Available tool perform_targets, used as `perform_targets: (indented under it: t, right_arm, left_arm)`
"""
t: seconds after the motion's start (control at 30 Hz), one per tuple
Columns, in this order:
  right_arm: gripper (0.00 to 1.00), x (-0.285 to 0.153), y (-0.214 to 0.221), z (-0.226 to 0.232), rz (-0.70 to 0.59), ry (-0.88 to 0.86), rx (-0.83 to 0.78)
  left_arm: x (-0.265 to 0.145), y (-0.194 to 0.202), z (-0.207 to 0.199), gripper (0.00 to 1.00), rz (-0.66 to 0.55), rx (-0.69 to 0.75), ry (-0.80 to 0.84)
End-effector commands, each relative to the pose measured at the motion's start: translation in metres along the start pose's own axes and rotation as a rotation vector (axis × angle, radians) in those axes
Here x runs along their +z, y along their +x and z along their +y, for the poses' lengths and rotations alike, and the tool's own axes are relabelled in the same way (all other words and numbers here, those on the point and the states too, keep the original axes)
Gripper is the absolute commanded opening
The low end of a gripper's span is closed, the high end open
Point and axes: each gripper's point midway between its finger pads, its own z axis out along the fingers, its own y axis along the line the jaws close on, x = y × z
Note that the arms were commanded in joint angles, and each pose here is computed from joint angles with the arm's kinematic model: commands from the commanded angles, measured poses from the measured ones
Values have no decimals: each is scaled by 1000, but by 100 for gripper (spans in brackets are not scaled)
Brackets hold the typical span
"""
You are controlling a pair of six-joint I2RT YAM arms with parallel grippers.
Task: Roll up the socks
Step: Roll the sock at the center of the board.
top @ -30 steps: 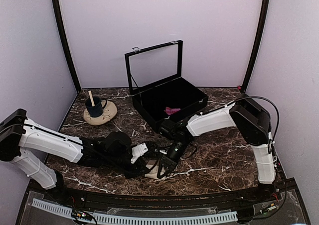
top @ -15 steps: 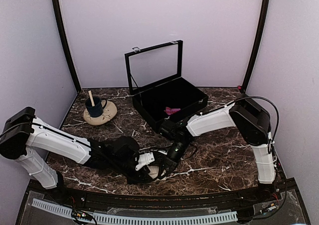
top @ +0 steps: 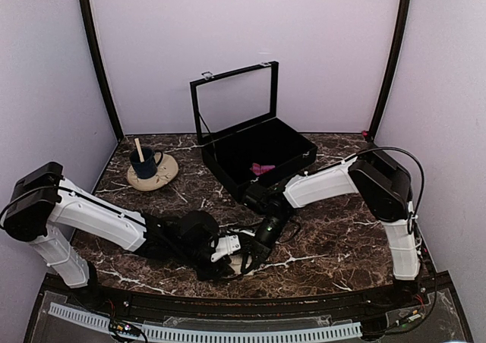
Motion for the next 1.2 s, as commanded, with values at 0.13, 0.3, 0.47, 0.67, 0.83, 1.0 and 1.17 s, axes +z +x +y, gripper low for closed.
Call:
perform_targets:
  t: [0.13,0.3,0.47,0.67,0.83,1.0,1.17]
  right_arm:
    - [5,8,14,-12,57,21,47]
    - [5,8,15,-15,57,23,53]
    - [6,4,13,-17,48,40,55]
    - [17,1,11,-23,32,63,66]
    - [23,-8,8,-28,-2,73,80]
    - [25,-18,7,-31,-36,77,91]
    - [27,-28,12,-36,-76,86,111]
  left_arm:
    - [11,21,-5,21,110,21,28]
    - [16,33,-9,6,168,5,53]
    - [20,43,-12,0,222,-21,76]
    - [22,53,-18,0,262,-87,111]
    - [22,57,-20,0,271,-139,146]
    - [21,58,-18,0,276,-196,170]
    - [22,60,-20,0,288,-238,206]
